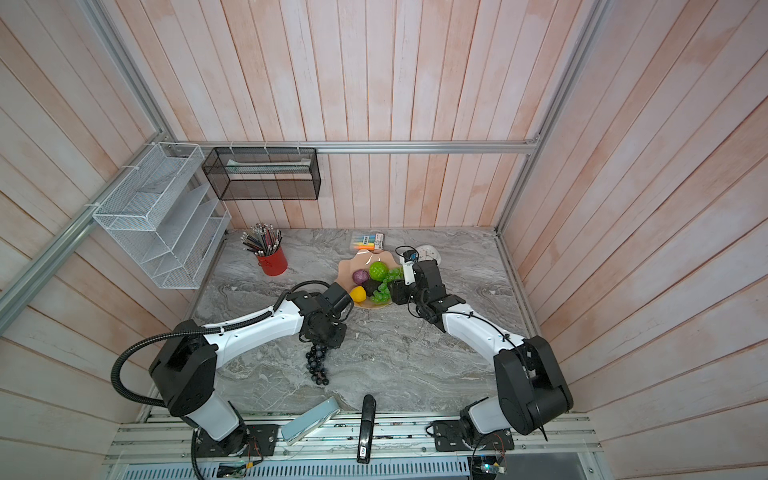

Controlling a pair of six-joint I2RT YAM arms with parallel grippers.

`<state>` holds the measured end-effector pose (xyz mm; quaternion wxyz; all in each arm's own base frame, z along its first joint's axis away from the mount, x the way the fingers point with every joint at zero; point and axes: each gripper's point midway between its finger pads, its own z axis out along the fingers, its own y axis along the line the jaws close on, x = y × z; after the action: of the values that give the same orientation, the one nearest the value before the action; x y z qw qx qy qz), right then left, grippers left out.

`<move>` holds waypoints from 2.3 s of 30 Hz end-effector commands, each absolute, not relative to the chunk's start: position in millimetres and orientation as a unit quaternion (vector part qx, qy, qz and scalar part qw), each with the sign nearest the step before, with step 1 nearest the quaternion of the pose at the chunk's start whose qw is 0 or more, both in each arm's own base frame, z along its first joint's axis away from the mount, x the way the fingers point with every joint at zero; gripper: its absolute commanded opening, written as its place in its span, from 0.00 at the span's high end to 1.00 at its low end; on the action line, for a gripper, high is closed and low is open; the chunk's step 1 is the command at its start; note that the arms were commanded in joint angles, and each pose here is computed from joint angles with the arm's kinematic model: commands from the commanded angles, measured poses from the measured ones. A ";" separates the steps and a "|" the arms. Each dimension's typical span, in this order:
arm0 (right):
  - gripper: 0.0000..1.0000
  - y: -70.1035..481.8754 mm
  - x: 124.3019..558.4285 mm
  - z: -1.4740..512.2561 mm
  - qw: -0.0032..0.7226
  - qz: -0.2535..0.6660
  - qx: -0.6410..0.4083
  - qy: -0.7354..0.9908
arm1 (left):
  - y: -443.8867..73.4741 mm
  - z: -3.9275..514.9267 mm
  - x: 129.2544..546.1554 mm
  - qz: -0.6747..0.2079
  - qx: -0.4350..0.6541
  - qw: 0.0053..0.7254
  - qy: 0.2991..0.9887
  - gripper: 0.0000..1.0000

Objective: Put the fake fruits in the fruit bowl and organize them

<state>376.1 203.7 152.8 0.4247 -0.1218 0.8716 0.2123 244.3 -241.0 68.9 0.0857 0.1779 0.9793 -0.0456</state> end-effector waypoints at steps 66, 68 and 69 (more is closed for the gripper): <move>0.44 178.6 369.4 189.8 0.479 0.233 -0.091 0.841 | -353.9 333.1 372.6 -0.437 0.200 0.325 0.814 1.00; 0.44 176.7 367.3 186.7 0.479 0.232 -0.089 0.842 | -355.7 322.4 376.1 -0.444 0.196 0.314 0.816 1.00; 0.44 176.1 366.6 185.7 0.478 0.232 -0.089 0.842 | -357.0 318.1 376.5 -0.447 0.198 0.309 0.816 1.00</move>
<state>368.7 178.0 180.5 0.4695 -0.0916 0.8489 0.2249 375.6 -349.4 303.7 0.2949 0.1801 0.8414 -0.4156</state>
